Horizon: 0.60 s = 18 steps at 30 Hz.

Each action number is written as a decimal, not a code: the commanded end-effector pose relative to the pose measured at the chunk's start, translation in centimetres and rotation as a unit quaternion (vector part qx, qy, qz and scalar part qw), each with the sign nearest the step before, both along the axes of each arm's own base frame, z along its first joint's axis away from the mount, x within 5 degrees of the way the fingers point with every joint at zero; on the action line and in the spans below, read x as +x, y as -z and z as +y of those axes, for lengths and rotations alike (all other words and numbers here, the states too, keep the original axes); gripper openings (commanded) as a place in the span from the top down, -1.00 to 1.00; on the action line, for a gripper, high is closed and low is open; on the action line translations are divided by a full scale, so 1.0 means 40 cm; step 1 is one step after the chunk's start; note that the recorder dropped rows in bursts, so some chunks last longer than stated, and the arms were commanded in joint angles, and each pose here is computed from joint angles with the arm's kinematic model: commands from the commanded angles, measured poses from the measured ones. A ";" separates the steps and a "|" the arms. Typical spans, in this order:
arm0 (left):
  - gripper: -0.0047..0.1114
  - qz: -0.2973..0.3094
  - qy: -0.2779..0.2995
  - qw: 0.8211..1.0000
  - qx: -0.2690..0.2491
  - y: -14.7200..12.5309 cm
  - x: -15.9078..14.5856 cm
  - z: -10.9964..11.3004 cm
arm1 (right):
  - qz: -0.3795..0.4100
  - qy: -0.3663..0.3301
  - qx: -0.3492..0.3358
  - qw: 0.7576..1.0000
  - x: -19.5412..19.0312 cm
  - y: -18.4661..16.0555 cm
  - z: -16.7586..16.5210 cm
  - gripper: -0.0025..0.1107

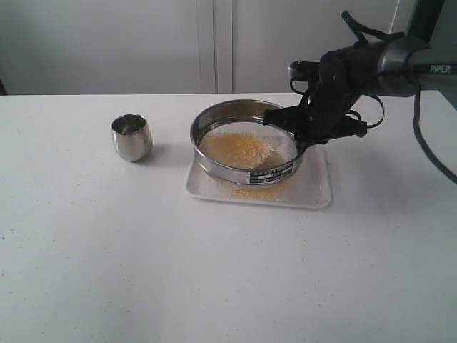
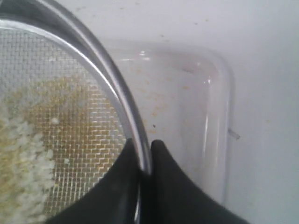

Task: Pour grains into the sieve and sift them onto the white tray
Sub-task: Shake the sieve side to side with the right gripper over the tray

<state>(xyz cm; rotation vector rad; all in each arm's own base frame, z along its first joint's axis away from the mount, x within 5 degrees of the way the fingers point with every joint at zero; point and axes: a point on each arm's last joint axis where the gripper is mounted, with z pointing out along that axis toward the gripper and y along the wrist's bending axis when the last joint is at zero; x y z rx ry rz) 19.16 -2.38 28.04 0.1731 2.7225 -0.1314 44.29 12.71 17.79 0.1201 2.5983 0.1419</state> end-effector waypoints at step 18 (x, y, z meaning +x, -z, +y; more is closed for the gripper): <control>0.92 0.002 0.000 1.000 -0.004 0.000 -0.006 -0.001 | -0.040 -0.028 0.024 0.999 0.016 -0.032 -0.007 0.96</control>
